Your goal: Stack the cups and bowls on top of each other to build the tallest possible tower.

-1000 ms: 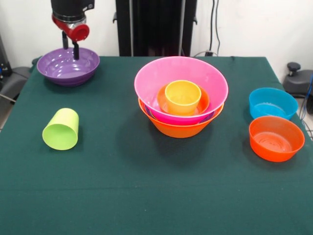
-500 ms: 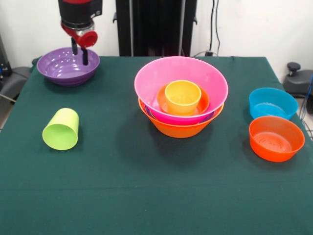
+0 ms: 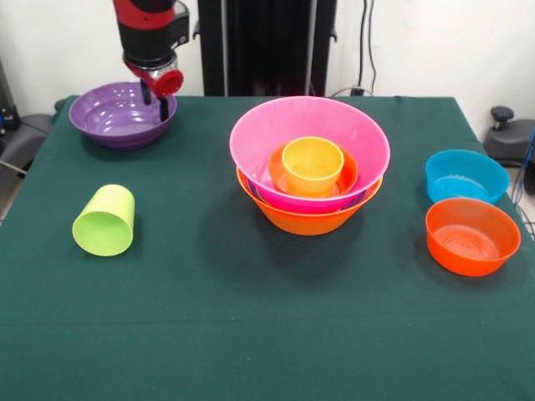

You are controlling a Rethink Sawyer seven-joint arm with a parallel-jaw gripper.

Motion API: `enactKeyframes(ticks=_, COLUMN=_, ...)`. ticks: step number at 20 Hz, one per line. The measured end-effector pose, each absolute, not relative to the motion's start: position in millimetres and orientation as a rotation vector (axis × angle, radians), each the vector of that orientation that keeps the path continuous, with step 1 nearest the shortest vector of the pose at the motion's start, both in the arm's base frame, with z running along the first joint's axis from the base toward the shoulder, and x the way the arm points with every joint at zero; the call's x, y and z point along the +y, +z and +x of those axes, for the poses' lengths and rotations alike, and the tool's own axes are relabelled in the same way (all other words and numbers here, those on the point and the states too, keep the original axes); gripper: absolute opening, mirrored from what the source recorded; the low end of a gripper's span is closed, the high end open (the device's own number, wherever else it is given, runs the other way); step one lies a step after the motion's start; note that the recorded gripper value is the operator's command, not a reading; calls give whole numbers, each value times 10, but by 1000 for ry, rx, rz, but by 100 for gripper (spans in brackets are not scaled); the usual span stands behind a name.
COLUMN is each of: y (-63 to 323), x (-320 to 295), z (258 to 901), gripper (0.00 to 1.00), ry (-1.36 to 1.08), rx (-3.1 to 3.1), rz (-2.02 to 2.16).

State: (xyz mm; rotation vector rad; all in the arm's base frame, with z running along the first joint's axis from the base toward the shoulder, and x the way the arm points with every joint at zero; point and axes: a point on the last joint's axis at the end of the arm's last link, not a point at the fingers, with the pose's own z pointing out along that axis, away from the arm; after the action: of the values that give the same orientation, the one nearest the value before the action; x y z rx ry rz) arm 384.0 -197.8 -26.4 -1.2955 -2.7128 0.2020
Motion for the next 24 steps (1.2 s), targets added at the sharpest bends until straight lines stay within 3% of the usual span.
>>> enactKeyframes(ticks=12, y=-496, x=-2179, z=3687, gripper=100, ry=116, rx=-2696, rz=-1405)
enactKeyframes(ticks=24, y=-159, x=-2026, z=3910, gripper=100, ry=141, rx=-2742, rz=-1351)
